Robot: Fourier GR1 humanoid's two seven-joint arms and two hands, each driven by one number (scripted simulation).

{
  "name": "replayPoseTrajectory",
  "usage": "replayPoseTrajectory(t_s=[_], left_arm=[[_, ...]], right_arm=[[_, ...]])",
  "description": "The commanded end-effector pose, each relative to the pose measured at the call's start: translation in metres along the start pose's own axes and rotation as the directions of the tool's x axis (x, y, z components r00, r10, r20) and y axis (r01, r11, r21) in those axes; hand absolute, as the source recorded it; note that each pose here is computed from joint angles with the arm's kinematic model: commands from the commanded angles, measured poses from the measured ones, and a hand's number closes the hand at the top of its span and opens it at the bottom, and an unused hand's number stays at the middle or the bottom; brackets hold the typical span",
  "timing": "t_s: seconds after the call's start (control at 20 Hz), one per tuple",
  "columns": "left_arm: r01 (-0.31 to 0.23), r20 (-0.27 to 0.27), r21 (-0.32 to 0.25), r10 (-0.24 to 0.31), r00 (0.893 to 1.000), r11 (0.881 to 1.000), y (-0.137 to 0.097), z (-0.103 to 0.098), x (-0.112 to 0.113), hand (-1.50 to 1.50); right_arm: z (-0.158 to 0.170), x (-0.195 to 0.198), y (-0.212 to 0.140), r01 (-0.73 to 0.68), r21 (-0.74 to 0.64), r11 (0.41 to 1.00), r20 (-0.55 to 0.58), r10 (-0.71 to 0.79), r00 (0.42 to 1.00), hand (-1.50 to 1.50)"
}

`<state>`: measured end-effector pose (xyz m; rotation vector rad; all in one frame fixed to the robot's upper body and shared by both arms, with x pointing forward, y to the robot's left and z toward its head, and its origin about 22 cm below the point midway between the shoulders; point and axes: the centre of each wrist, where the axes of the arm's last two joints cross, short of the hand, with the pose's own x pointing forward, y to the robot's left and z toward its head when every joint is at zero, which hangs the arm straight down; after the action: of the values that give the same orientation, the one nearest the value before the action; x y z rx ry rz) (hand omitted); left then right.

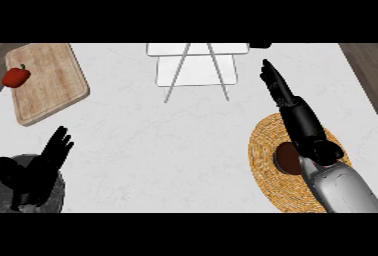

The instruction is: Pick the tomato from the placemat and place it in the tiered shelf

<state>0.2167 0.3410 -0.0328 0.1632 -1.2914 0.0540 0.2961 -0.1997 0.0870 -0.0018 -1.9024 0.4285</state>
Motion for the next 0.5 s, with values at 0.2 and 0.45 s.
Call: replayPoseTrajectory(t_s=[0.2, 0.45], left_arm=[[0.123, 0.034, 0.010, -0.123, 0.992, 0.992, 0.010, 0.006, 0.002, 0.00], [0.152, 0.015, -0.068, -0.152, 0.988, 0.986, -0.011, 0.015, -0.010, 0.00]], right_arm=[[0.091, -0.058, -0.124, -0.428, -0.494, 0.757, -0.550, 0.109, 0.828, -1.50], [0.177, -0.089, -0.159, -0.633, -0.650, 0.420, -0.742, -0.172, 0.648, 1.50]])
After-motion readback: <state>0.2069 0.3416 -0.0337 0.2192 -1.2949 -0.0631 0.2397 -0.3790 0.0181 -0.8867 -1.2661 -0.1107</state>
